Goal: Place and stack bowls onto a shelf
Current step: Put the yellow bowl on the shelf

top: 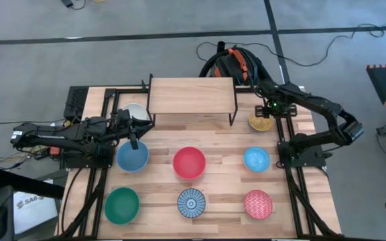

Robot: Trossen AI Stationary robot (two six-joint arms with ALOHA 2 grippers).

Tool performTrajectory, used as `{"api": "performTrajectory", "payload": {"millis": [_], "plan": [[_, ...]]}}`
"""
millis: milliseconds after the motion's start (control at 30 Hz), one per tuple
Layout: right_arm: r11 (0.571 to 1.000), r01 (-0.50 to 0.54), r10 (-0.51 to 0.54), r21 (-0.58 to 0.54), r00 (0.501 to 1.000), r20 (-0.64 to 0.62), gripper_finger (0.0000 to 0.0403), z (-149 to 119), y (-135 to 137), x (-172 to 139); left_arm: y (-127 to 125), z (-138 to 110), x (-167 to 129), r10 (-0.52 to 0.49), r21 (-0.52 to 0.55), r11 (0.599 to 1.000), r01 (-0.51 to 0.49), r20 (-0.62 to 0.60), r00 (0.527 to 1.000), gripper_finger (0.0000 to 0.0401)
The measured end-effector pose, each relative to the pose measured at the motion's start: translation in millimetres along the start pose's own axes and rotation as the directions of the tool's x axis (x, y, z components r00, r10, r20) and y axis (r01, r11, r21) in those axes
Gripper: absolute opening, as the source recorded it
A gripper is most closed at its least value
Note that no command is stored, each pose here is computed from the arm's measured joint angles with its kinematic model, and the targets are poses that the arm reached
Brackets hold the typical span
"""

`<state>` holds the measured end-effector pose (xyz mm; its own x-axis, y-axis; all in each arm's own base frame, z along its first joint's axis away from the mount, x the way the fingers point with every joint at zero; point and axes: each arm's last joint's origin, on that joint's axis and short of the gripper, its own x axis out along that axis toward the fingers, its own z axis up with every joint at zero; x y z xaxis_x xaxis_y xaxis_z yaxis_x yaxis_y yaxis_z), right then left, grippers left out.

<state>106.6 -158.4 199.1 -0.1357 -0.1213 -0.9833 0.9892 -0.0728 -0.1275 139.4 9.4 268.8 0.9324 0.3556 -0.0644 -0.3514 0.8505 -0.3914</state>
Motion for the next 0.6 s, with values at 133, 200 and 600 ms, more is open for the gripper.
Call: {"api": "performTrajectory", "payload": {"millis": [133, 200, 600], "plan": [[0.999, -0.029, 0.029, 0.03, 1.0, -0.006, 0.0198, -0.8, -2.9, 14.4, -0.1, -1.8, 2.3, 0.006, 0.003, 1.0, -0.006, -0.012, 1.0, 0.0105], [0.999, -0.025, 0.025, 0.043, 1.0, -0.01, 0.019, -1.4, -5.1, 21.2, -0.3, -2.5, 3.5, 0.008, 0.005, 1.0, -0.008, -0.017, 1.0, 0.0105], [0.997, -0.073, 0.073, 0.024, 0.997, -0.015, 0.0047, -5.7, -8.6, 36.2, 0.4, -4.7, 6.6, 0.047, 0.009, 0.999, -0.047, -0.02, 0.999, 0.0105]]}}
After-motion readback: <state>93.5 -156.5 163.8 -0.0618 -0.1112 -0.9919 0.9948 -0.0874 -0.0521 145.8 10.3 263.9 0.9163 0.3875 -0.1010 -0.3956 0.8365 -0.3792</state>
